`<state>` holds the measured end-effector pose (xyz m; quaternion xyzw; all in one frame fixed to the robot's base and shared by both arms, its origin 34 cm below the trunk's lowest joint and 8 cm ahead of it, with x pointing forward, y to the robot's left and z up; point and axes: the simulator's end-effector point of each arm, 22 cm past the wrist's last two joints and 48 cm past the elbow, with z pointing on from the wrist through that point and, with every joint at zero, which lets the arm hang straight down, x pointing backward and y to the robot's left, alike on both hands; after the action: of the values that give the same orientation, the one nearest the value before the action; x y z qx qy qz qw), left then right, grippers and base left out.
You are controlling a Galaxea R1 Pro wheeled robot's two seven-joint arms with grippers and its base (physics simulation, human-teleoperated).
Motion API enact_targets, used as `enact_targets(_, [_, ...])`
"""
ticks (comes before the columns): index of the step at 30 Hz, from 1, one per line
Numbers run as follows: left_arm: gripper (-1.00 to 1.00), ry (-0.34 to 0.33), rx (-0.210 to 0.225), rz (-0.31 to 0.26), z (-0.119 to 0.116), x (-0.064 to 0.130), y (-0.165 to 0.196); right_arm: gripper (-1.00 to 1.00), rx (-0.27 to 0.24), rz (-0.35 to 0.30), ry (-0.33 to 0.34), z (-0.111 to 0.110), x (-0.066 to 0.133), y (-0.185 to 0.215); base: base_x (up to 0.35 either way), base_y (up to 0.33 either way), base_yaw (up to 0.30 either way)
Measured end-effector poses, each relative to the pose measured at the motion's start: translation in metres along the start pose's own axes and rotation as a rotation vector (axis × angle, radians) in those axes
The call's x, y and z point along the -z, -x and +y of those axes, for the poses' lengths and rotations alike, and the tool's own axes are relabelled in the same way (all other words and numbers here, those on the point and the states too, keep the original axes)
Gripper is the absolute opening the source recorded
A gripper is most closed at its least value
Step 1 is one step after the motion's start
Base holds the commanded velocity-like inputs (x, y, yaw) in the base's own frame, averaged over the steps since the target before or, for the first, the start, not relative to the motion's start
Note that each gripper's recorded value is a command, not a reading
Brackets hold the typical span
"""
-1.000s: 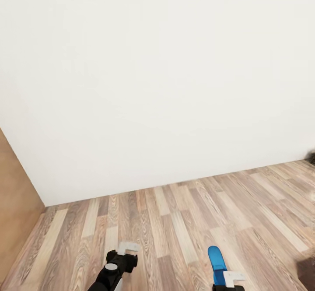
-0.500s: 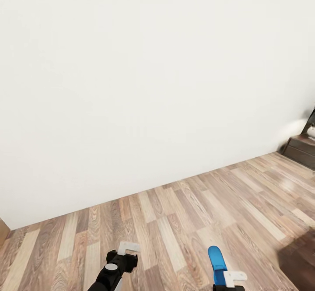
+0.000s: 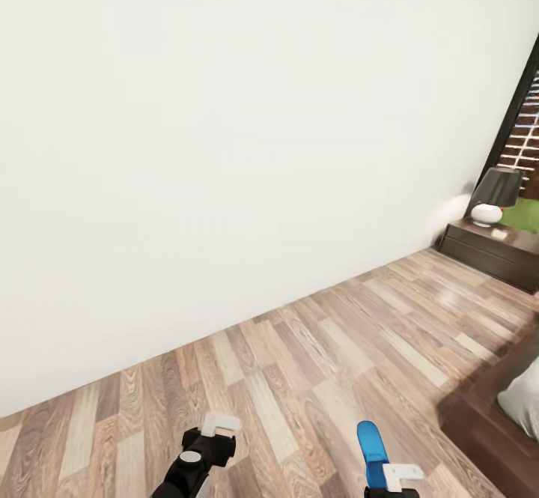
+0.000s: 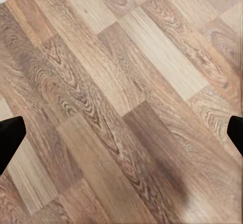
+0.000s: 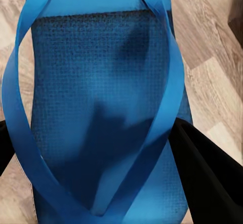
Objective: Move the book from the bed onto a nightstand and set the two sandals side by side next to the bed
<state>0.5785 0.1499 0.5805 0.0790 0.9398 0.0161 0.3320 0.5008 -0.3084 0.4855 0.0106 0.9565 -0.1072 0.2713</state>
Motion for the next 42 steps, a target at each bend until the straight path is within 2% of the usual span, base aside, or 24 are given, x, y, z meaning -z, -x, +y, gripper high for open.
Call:
enact_targets(13, [1.00,0.000,0.000,-0.001,0.0000,0.0002,0.0003,-1.00,0.000,0.000,0.000,0.0000,0.0002,0.0001,0.053,0.031,-0.287])
enact_targets(28, [1.00,0.000,0.000,-0.001,-0.0001,0.0004,0.0002,-1.00,0.000,-0.001,0.000,0.0001,0.0004,0.0001,0.316,0.046,-0.292])
enact_targets(42, [1.00,0.000,0.001,-0.001,0.0002,0.0003,0.0004,-1.00,0.000,-0.001,0.000,-0.0001,0.0002,0.0001,0.272,0.183,-0.293])
